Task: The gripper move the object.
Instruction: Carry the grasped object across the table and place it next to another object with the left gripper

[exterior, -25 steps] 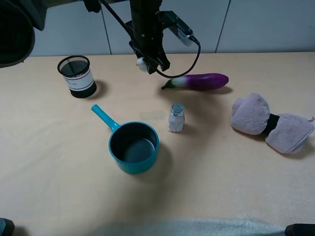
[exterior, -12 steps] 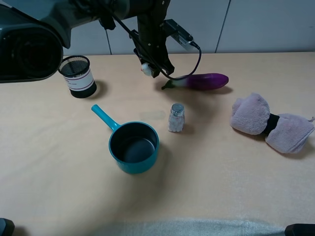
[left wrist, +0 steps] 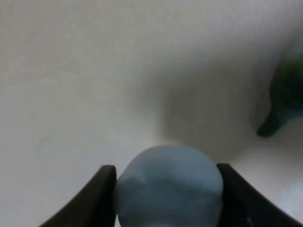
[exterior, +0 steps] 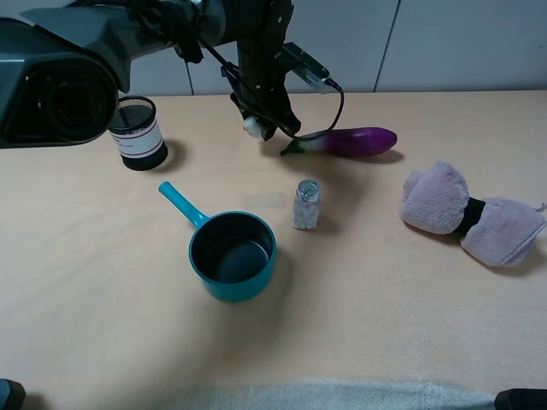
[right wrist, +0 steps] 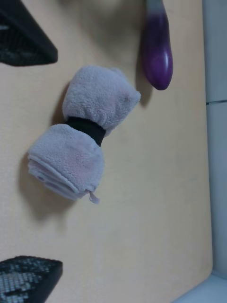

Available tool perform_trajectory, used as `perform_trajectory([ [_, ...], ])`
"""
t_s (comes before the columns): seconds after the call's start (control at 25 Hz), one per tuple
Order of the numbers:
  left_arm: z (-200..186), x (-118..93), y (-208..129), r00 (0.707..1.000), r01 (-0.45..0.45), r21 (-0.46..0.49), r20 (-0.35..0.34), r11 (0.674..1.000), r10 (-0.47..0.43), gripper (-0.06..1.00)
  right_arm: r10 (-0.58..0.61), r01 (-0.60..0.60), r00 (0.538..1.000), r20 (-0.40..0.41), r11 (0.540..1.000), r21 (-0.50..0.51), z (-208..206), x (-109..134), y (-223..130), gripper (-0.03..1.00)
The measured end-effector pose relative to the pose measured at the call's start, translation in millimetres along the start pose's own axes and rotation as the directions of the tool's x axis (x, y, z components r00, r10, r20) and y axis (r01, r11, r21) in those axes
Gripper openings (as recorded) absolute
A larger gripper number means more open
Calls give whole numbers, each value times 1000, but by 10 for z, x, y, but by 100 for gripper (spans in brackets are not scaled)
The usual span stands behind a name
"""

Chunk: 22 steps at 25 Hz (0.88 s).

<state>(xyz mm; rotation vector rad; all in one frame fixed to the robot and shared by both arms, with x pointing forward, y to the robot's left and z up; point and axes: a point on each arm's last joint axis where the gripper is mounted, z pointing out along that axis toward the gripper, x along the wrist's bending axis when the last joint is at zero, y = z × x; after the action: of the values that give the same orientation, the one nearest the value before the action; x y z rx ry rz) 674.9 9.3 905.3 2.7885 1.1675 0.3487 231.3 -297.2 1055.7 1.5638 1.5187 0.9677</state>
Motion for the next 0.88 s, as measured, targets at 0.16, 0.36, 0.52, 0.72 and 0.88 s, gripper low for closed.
perform_trajectory([
  [0.16, 28, -2, 19, 1000, 0, -18, -2, 1000, 0, 45, 0, 0, 1000, 0, 1000, 0, 0, 0, 0, 61],
  [0.36, 219, -36, -11, 1000, -4, 15, 5, 1000, 4, 45, 0, 0, 1000, 0, 1000, 0, 0, 0, 0, 61],
  [0.52, 276, -49, -25, 1000, -3, 29, 10, 1000, 3, 45, 0, 0, 1000, 0, 1000, 0, 0, 0, 0, 61],
  [0.72, 274, -53, -23, 1000, -4, 28, 10, 1000, 3, 45, 0, 0, 1000, 0, 1000, 0, 0, 0, 0, 61],
  [0.88, 274, -53, -25, 1000, -4, 30, 11, 1000, 3, 45, 0, 0, 1000, 0, 1000, 0, 0, 0, 0, 61],
])
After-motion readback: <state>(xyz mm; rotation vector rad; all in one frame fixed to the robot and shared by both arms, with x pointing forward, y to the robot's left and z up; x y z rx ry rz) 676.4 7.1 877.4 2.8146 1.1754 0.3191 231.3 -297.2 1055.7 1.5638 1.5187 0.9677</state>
